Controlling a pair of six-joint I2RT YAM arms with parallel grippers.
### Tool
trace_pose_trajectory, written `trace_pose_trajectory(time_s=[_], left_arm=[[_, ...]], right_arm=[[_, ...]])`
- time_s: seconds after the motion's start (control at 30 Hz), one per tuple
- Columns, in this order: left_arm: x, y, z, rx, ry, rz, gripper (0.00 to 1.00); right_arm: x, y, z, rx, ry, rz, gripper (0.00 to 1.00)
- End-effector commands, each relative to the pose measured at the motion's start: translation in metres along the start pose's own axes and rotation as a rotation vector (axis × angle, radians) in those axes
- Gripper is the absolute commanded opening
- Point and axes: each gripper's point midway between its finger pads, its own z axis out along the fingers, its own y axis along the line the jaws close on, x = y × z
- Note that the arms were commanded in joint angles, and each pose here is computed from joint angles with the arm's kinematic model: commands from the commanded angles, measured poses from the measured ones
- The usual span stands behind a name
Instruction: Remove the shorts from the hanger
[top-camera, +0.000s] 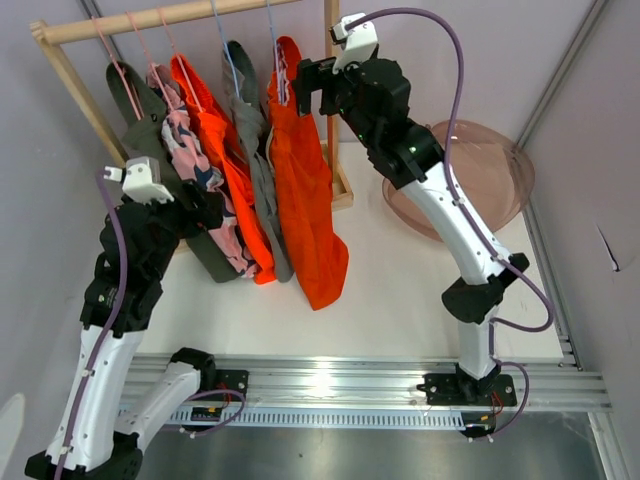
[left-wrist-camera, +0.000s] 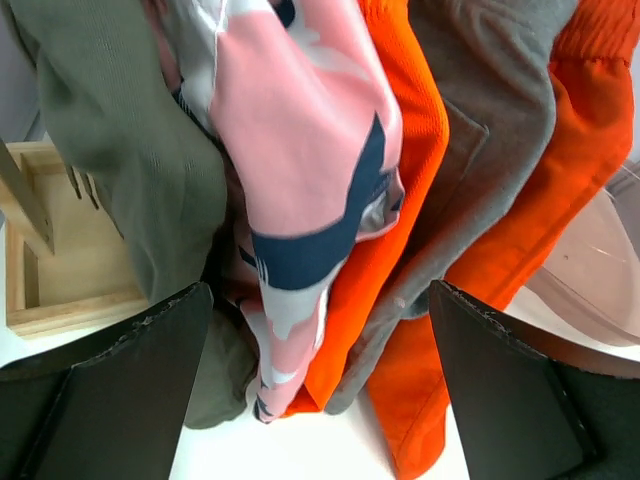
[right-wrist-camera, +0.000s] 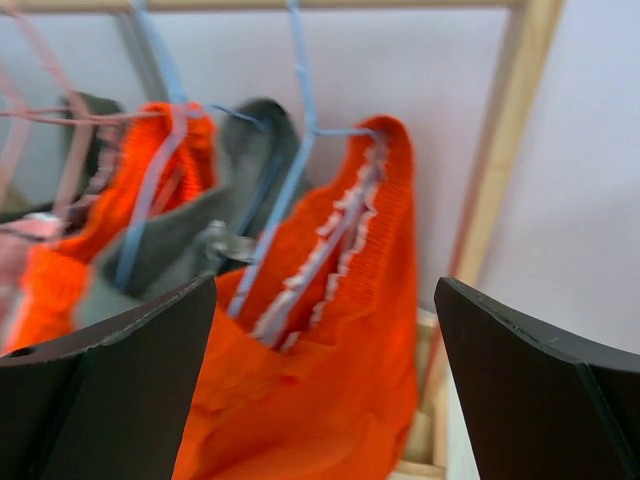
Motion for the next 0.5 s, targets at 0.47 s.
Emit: trace_pose_trajectory(time_s=[0.47], left_arm=[[-0.006, -0.015, -0.017, 0.043, -0.086, -0.003, 0.98]], right_arm=[[-0.015, 0.011, 0.054, 0.096, -0.246, 0.06, 1.0]])
